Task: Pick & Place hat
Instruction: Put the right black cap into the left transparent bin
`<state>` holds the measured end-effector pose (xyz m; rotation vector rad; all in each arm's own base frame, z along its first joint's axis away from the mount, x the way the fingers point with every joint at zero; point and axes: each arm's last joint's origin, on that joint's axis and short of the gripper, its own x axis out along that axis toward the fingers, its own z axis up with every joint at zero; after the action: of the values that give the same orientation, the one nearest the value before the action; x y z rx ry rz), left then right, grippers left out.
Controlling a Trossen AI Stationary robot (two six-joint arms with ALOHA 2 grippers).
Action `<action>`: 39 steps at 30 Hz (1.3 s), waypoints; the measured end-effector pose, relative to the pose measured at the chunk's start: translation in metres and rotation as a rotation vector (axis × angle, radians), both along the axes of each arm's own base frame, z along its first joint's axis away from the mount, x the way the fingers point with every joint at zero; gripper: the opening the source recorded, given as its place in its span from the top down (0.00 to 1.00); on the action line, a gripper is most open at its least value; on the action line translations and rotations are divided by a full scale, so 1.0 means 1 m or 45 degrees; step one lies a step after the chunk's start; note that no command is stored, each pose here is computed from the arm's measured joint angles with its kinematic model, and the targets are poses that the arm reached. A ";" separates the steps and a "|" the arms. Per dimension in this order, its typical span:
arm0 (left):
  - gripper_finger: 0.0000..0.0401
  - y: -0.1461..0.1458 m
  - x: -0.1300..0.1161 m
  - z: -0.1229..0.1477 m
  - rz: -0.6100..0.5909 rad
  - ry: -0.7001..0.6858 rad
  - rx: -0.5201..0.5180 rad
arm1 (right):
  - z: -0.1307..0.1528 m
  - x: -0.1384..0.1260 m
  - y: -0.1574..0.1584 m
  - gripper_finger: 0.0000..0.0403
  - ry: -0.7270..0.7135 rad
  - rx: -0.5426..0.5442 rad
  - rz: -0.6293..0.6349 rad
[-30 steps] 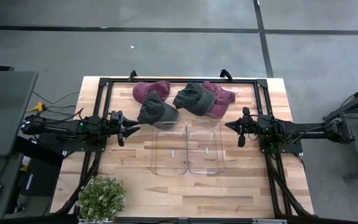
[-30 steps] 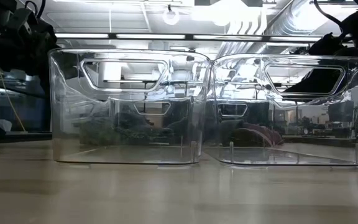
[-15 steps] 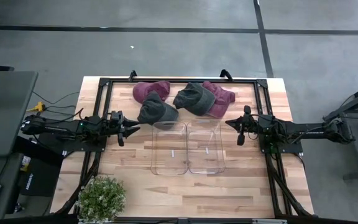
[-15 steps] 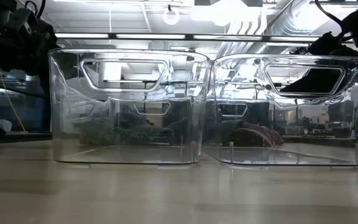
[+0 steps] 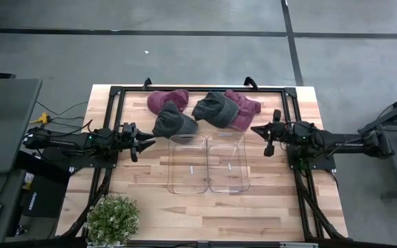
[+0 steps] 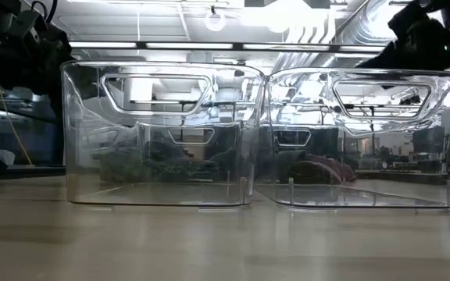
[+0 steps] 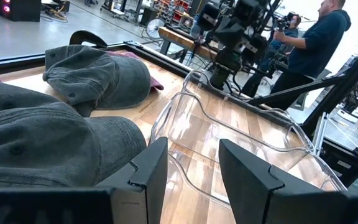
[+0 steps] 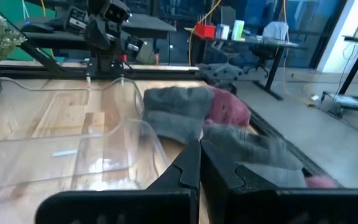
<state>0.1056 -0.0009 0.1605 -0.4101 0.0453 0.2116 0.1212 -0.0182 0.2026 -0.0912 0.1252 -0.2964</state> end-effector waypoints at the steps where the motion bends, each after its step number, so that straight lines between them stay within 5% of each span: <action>1: 0.66 0.000 0.000 0.000 0.000 0.000 0.000 | 0.003 0.001 0.000 1.00 0.002 0.000 0.000; 18: 0.66 0.000 0.000 0.000 0.000 0.000 0.000 | 0.039 0.014 -0.001 1.00 -0.065 0.103 -0.010; 29: 0.66 0.000 0.000 0.000 0.000 0.000 0.000 | 0.040 0.015 -0.001 1.00 -0.222 0.612 -0.019; 35: 0.66 0.000 0.000 0.000 0.000 0.001 0.000 | 0.040 0.016 0.003 1.00 -0.208 0.712 0.114; 39: 0.66 0.000 0.000 0.000 0.000 0.000 0.000 | 0.032 0.015 -0.003 1.00 -0.238 0.981 -0.131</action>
<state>0.1056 -0.0010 0.1605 -0.4101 0.0456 0.2115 0.1357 -0.0215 0.2342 0.7071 0.0519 -0.3406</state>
